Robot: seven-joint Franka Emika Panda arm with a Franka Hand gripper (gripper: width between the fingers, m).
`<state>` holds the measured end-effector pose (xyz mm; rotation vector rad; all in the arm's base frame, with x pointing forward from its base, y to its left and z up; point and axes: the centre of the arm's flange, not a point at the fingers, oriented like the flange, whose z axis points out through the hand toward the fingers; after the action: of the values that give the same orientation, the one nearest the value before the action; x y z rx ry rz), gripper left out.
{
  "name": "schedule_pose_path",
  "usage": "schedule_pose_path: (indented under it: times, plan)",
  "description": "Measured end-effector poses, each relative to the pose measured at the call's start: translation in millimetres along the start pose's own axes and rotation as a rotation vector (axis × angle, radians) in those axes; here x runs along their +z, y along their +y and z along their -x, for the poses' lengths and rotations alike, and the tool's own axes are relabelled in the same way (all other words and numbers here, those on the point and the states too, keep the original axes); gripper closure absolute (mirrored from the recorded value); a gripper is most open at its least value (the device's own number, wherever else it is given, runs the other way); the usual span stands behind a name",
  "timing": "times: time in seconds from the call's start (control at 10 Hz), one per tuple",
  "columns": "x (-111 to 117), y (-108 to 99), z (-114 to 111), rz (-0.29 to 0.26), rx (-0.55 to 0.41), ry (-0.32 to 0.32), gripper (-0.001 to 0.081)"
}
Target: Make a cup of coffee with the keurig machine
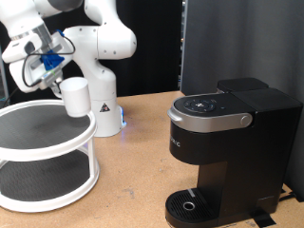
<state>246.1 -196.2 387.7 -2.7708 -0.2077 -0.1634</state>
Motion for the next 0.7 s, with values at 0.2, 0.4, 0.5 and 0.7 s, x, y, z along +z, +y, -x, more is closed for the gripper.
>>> schedule_pose_path:
  times: [0.2,0.4,0.5,0.7]
  plan:
    - [-28.4,-8.7,1.9,-0.015,-0.021,0.009,0.0733]
    - [-49.5,-14.1,4.9,-0.018,-0.038,-0.01,0.0733]
    - [-47.8,-13.8,5.3,-0.021,-0.037,-0.011,0.0733]
    - [-43.8,-15.7,2.9,-0.032,-0.034,0.005,0.0733]
